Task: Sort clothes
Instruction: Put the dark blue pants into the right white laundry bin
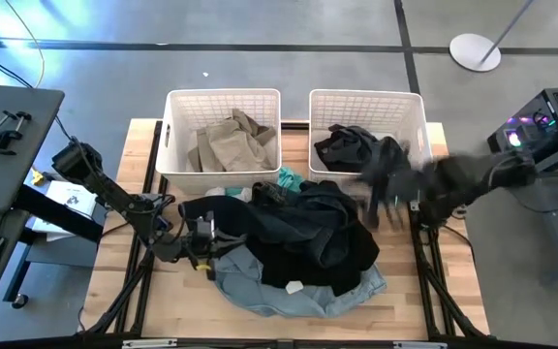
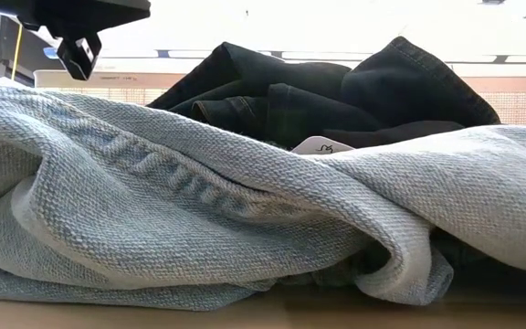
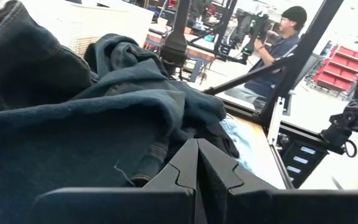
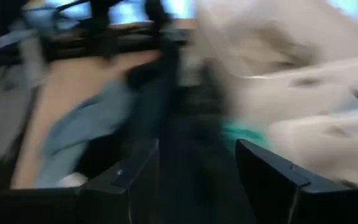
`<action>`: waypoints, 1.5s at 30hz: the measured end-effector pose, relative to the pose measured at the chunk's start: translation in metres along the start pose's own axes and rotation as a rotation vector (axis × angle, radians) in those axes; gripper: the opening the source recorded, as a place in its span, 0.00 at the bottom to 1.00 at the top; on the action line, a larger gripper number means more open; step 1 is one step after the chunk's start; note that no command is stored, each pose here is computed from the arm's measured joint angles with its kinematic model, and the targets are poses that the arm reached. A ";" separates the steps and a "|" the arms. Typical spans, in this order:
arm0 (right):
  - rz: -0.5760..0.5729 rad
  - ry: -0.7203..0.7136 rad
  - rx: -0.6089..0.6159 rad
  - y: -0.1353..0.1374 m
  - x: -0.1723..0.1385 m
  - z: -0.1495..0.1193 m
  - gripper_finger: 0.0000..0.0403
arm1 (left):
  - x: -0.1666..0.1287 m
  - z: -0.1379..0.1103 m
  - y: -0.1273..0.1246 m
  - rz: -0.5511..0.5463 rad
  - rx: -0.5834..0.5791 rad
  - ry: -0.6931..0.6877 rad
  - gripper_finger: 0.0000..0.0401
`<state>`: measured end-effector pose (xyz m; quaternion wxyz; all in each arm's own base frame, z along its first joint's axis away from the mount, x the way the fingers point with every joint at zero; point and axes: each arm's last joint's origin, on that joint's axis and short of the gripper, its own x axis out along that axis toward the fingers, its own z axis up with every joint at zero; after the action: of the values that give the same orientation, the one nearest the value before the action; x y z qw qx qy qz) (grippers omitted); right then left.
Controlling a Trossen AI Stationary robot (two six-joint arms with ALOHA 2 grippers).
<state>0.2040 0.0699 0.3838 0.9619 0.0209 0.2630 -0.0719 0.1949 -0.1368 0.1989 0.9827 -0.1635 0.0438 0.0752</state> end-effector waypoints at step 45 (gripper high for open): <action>-0.184 0.273 -0.150 0.045 0.246 -0.110 0.34 | 0.019 0.011 -0.041 -0.041 0.230 0.002 0.00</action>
<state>0.3650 0.0920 0.1640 0.9055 -0.0656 0.3964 -0.1365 0.2212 -0.1690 0.2197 0.9963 -0.0504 0.0496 0.0494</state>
